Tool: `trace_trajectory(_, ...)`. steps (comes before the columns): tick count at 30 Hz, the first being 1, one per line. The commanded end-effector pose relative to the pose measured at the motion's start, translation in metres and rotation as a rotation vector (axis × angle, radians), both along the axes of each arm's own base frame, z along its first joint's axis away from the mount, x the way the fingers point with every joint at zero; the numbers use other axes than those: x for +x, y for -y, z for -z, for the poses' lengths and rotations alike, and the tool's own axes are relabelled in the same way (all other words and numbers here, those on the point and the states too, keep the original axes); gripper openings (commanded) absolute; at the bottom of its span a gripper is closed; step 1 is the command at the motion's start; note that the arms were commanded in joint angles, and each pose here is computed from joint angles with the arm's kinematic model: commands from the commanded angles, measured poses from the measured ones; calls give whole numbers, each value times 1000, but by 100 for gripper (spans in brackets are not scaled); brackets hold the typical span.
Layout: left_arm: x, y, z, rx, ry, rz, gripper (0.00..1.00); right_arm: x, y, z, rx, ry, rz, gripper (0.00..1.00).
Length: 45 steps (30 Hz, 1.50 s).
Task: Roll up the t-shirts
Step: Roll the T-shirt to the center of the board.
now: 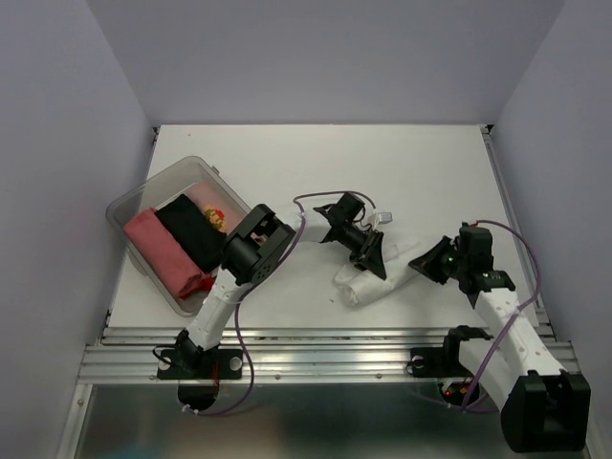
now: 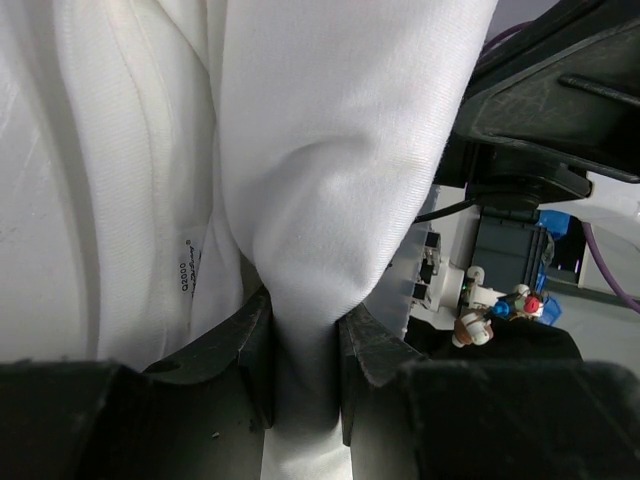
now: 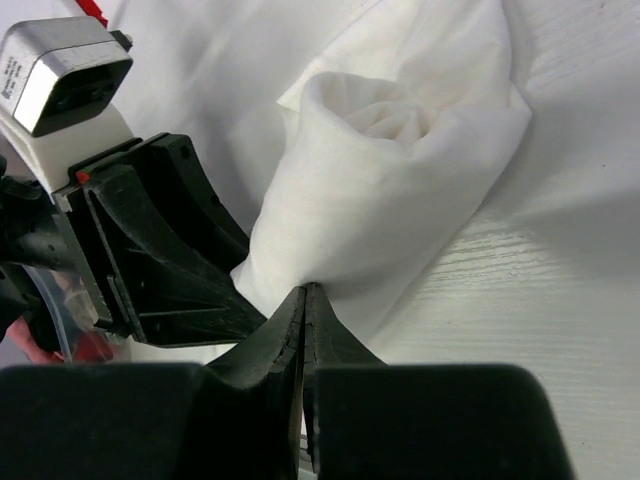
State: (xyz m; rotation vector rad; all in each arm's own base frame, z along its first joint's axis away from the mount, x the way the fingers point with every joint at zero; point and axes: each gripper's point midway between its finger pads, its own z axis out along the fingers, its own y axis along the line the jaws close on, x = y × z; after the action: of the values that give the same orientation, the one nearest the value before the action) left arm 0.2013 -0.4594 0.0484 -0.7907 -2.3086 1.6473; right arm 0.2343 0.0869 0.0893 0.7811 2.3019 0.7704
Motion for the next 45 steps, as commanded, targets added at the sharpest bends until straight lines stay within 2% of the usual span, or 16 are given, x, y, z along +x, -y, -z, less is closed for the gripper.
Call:
trace_trajectory(1,0,-4,15,34,-3,-2,6,10,0,-1,0,27,11,3)
trace_trajectory(11,4,-1,11,21,-2,-1,7,30,-6,6,-6,30,14,3)
trace_trajectory(13,6,0,9,20,3,-6,12,32,-4,11,-10,24,27,2)
trace_trajectory(14,7,0,7,15,13,-6,19,33,-4,12,-10,20,31,2)
trace_trajectory(18,11,-2,3,22,37,-19,38,38,-2,13,-19,20,43,2)
trace_trajectory(21,17,-2,-4,31,79,-24,48,41,1,17,-35,10,53,2)
trace_trajectory(36,44,-23,-38,127,324,-67,62,52,9,31,-107,-54,63,1)
trace_trajectory(45,69,-41,-69,184,473,-171,66,58,6,36,-119,-72,57,1)
